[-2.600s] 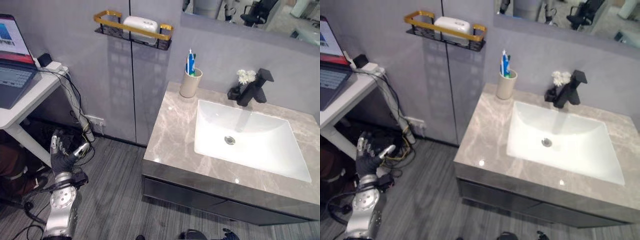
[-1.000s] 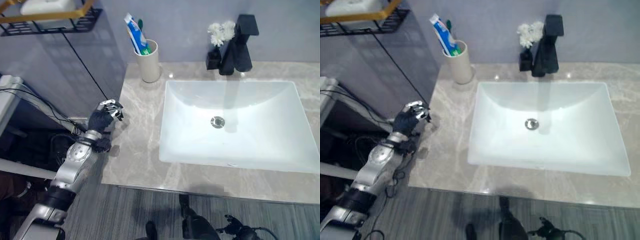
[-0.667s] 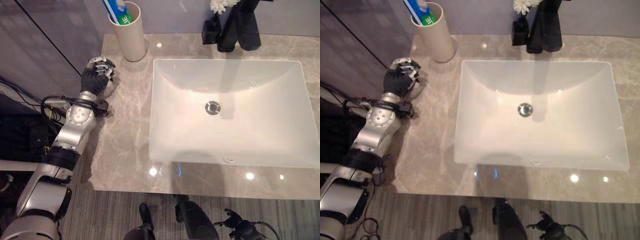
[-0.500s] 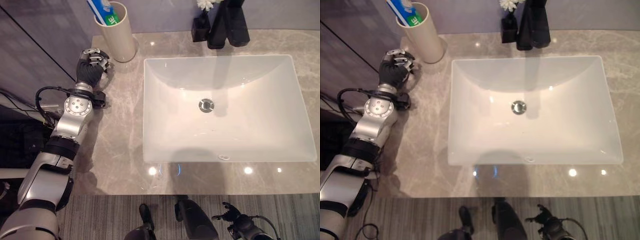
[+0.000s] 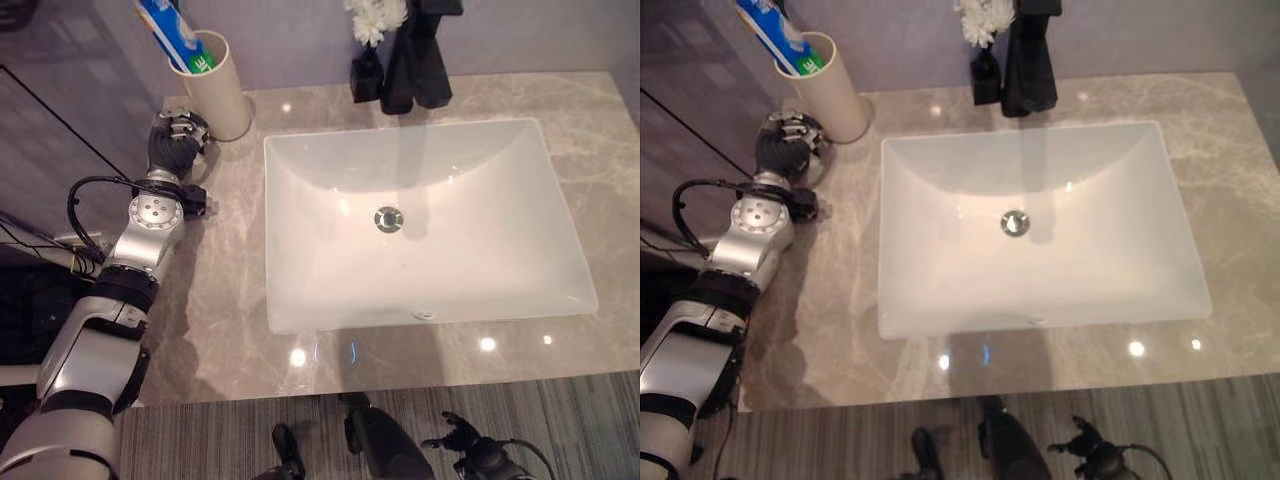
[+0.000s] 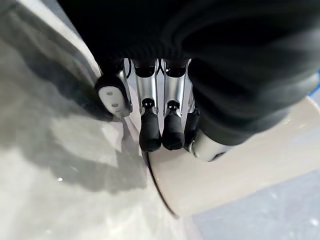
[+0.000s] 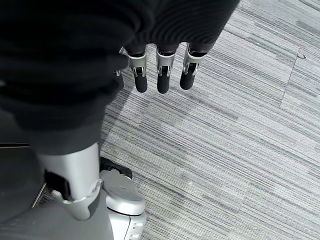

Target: Put brush and paste in cup on sink, flatten towel.

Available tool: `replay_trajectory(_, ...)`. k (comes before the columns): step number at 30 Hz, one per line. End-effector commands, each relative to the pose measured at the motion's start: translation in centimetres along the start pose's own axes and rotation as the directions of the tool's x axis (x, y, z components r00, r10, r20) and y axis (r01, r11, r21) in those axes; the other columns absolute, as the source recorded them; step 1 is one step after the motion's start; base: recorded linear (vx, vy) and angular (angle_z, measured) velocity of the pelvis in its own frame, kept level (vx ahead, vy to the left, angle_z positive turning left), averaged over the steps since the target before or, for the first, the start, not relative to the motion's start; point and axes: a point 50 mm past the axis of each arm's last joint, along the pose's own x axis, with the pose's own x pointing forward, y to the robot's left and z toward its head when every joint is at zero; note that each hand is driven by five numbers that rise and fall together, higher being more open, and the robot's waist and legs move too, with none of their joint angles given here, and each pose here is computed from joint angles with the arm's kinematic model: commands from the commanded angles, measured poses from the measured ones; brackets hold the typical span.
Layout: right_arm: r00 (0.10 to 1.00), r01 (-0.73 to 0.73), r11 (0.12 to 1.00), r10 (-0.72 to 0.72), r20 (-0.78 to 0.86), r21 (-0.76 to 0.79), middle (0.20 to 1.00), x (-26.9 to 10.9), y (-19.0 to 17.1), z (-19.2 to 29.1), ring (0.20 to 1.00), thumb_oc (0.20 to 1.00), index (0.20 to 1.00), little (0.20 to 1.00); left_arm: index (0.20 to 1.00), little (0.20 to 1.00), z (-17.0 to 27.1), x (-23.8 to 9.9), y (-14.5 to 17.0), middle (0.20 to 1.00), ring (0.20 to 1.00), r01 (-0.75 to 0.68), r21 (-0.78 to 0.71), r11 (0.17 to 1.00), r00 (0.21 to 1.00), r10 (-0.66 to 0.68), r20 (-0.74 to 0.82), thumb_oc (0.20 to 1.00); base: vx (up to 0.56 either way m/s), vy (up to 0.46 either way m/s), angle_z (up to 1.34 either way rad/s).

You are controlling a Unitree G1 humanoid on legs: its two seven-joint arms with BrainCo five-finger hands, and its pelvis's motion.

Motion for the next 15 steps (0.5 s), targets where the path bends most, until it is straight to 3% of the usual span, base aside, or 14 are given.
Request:
replay_trajectory(1, 1.0, 0.017, 1.0, -0.017, -0.002, -0.007, 1.0, -0.1, -0.6, -0.4, 1.0, 1.0, 1.0, 1.0, 0.2, 0.2, -0.4, 0.8, 2.8, 0.2, 0.2, -0.086, 0.124, 0.989, 0.995, 0.092, -0.048, 0.2, 0.0, -0.013, -0.06)
replay_trajectory(4, 0.999, 0.043, 0.998, -0.042, 0.016, -0.044, 1.0, -0.1, -1.0, -0.1, 1.0, 1.0, 1.0, 1.0, 0.2, 0.2, 0.4, 1.5, 5.2, 0.2, 0.2, -0.141, 0.23, 0.963, 0.987, 0.155, -0.044, 0.2, 0.0, -0.011, -0.05)
replay_trajectory(9, 0.999, 0.039, 0.998, -0.038, 0.017, -0.046, 1.0, -0.2, -0.8, -0.4, 1.0, 1.0, 1.0, 1.0, 0.2, 0.2, 0.6, 1.8, 7.5, 0.2, 0.2, -0.237, 0.223, 0.946, 0.965, 0.256, -0.061, 0.2, 0.0, -0.012, -0.06)
replay_trajectory(15, 0.999, 0.046, 0.998, -0.046, 0.006, -0.034, 1.0, -0.3, -0.9, -0.9, 1.0, 1.0, 1.0, 1.0, 0.2, 0.2, 1.6, 2.2, 7.7, 0.2, 0.2, -0.255, 0.217, 0.942, 0.963, 0.267, -0.031, 0.2, 0.01, -0.007, -0.03)
